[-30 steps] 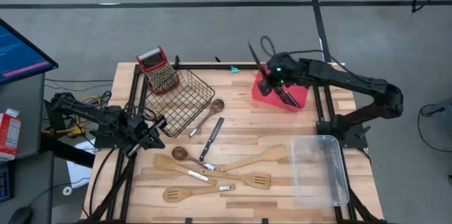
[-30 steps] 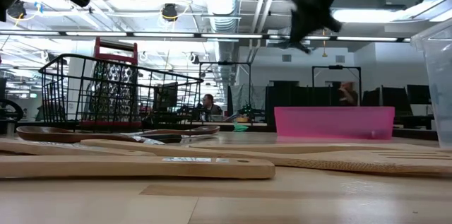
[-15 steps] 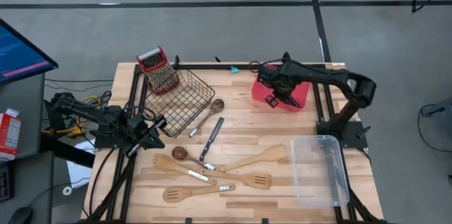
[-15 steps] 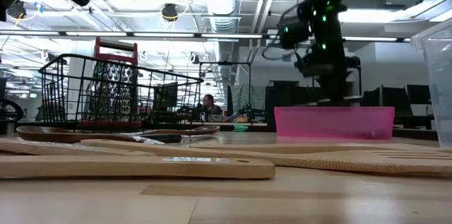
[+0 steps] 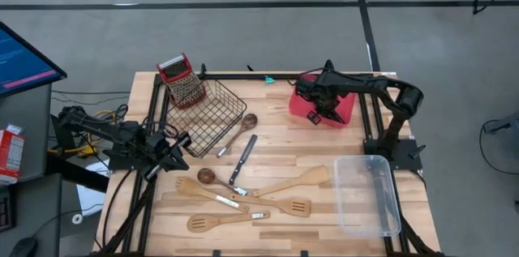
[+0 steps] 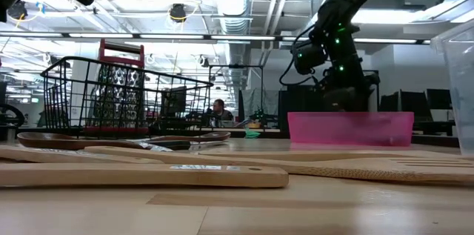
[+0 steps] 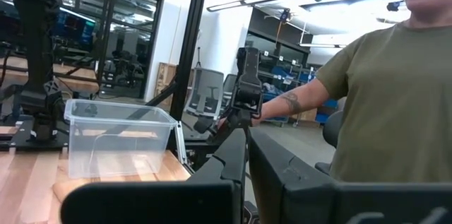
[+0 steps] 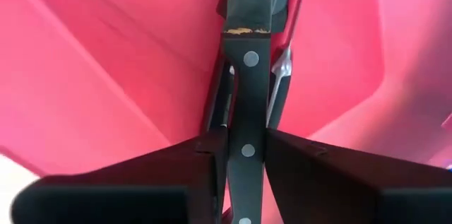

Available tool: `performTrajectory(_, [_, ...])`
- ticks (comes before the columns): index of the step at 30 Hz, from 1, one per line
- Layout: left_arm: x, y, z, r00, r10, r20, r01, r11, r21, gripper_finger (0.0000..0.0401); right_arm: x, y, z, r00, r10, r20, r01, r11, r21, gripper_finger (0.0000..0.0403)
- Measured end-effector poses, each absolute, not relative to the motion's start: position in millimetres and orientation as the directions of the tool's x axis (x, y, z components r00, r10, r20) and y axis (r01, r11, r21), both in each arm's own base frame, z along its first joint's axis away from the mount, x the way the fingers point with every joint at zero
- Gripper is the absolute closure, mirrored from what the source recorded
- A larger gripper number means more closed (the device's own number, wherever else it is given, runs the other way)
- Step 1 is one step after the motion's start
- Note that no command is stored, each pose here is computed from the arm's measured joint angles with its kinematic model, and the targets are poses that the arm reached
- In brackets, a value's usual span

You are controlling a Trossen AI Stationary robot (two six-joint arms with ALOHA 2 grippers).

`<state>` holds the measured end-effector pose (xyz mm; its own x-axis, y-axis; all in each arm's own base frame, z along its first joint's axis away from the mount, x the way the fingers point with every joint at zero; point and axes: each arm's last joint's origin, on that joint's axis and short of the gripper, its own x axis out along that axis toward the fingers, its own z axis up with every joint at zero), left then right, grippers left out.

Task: Pick & Place Kitchen Items
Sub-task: Put the right black knife into the red bin, then put the black knife into the red bin

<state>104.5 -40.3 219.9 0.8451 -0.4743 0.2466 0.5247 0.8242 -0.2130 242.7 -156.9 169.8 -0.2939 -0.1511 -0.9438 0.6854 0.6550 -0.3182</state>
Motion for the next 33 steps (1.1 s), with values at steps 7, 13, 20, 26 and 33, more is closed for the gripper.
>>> performTrajectory(7, [105,-40,220,0.845,-0.474,0.247,0.525,0.824,-0.213,0.0399,242,-159,166,-0.29,-0.126,-0.949,0.697,0.652,-0.3,0.0273])
performTrajectory(13, [104,-40,220,0.845,-0.474,0.247,0.525,0.824,-0.213,0.0399,245,-162,172,-0.279,-0.132,-0.951,0.69,0.662,-0.294,0.022])
performTrajectory(20, [105,-40,220,0.845,-0.474,0.247,0.525,0.824,-0.213,0.0399,254,-163,244,-0.148,-0.207,-0.967,0.734,0.633,-0.248,0.0159])
performTrajectory(26, [104,-40,220,0.845,-0.475,0.247,0.525,0.824,-0.213,0.0399,273,-131,317,0.184,-0.281,-0.942,0.742,0.668,-0.054,0.0155])
performTrajectory(33, [104,-40,220,0.845,-0.474,0.247,0.525,0.824,-0.213,0.0399,318,-58,342,0.526,-0.246,-0.814,0.592,0.794,0.142,0.0154])
